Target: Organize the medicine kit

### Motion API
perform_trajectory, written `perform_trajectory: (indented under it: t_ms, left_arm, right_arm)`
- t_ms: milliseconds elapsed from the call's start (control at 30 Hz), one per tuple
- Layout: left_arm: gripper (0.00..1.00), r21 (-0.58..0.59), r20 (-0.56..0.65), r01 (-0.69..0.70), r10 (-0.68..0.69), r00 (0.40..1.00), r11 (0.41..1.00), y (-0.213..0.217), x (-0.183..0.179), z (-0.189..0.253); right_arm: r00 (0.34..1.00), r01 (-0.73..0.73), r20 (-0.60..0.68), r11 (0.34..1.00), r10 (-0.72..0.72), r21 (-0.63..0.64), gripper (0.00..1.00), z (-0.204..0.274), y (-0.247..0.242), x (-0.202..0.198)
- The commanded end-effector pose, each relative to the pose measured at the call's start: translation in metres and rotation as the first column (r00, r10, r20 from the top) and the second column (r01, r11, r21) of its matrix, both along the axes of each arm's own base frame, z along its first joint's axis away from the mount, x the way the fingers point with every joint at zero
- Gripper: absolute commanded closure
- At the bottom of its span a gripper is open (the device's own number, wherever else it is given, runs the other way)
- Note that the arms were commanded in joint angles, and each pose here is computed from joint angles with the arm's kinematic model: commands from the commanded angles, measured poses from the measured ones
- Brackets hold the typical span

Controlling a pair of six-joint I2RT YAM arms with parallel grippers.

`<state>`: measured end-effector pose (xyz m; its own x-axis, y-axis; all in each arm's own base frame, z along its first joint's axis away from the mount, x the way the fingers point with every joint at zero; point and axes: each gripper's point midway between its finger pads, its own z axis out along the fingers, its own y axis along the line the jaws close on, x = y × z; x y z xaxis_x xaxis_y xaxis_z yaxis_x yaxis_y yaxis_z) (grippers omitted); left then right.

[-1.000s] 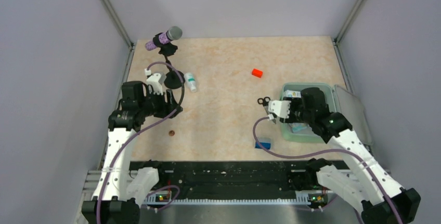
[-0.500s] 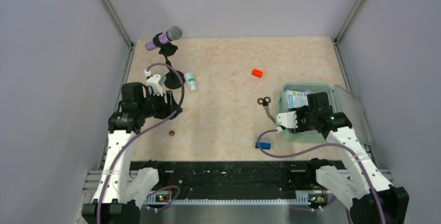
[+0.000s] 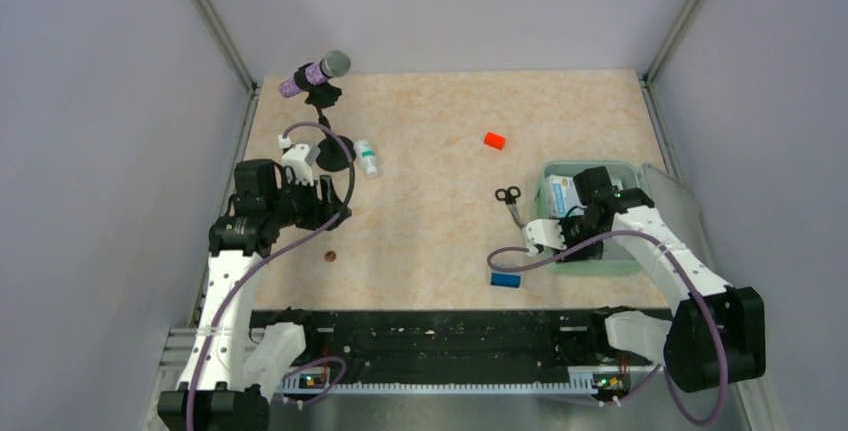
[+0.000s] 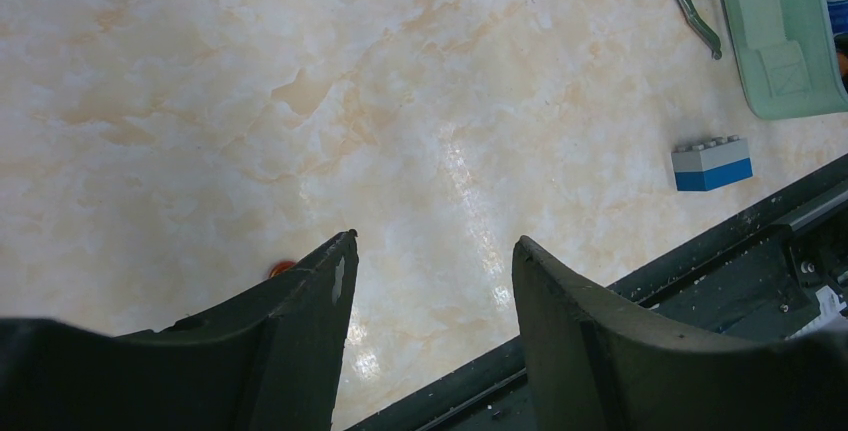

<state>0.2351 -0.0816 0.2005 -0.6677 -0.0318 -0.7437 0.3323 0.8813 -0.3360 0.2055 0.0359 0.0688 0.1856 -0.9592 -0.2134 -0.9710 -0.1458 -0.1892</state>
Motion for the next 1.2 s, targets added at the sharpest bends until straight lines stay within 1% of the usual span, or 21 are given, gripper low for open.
perform_trajectory:
  t_ms: [0,167,300,600,733,867,933,1000,1067,1100,1167]
  left_arm:
    - [0.37,0.012,0.060,0.000,-0.001,0.998,1.000,0.002,0.008,0.007]
    - [0.37,0.010,0.051,0.001,-0.002,0.999,1.000,0.002,0.009,0.005]
    - [0.37,0.010,0.049,0.003,-0.003,0.999,1.000,0.002,0.009,0.004]
    - [0.37,0.007,0.047,0.006,-0.006,0.999,1.000,0.001,0.009,0.002]
    - [0.37,0.001,0.041,0.004,-0.004,0.999,1.000,0.001,0.011,-0.001]
    - [0.40,-0.025,0.008,-0.029,0.030,1.000,0.999,0.001,0.017,-0.004]
    - [0.42,-0.025,0.003,-0.056,0.056,0.998,0.998,0.003,0.024,-0.005]
    - [0.43,-0.008,0.011,-0.096,0.096,0.995,0.995,0.009,0.034,-0.007]
    - [0.43,0.014,0.005,-0.124,0.124,0.992,0.992,0.012,0.044,-0.011]
    - [0.44,0.031,-0.006,-0.107,0.107,0.994,0.994,0.006,0.047,-0.015]
    - [0.44,0.070,-0.037,-0.107,0.110,0.993,0.992,0.002,0.055,-0.023]
  right_arm:
    - [0.998,-0.030,-0.058,0.999,0.029,-0.020,0.58,0.000,-0.004,-0.009]
    - [0.997,-0.036,-0.061,0.999,0.035,-0.019,0.47,0.000,-0.004,-0.009]
    - [0.998,-0.030,-0.059,0.999,0.029,-0.028,0.42,0.001,-0.006,-0.007]
    - [0.999,-0.015,-0.036,0.999,0.014,-0.030,0.41,0.019,-0.009,0.007]
    - [1.000,0.026,-0.008,0.999,-0.026,0.040,0.41,0.042,-0.004,0.023]
    - [0.995,0.104,-0.013,0.981,-0.103,0.162,0.41,0.067,0.007,0.035]
    - [0.986,0.159,0.005,0.958,-0.165,0.238,0.41,0.081,0.017,0.042]
    - [0.960,0.245,0.043,0.905,-0.277,0.348,0.40,0.098,0.028,0.054]
    - [0.920,0.317,0.063,0.827,-0.388,0.464,0.37,0.119,0.039,0.063]
    - [0.884,0.380,0.037,0.763,-0.466,0.522,0.35,0.127,0.043,0.065]
    - [0.835,0.431,0.016,0.673,-0.549,0.601,0.33,0.143,0.048,0.066]
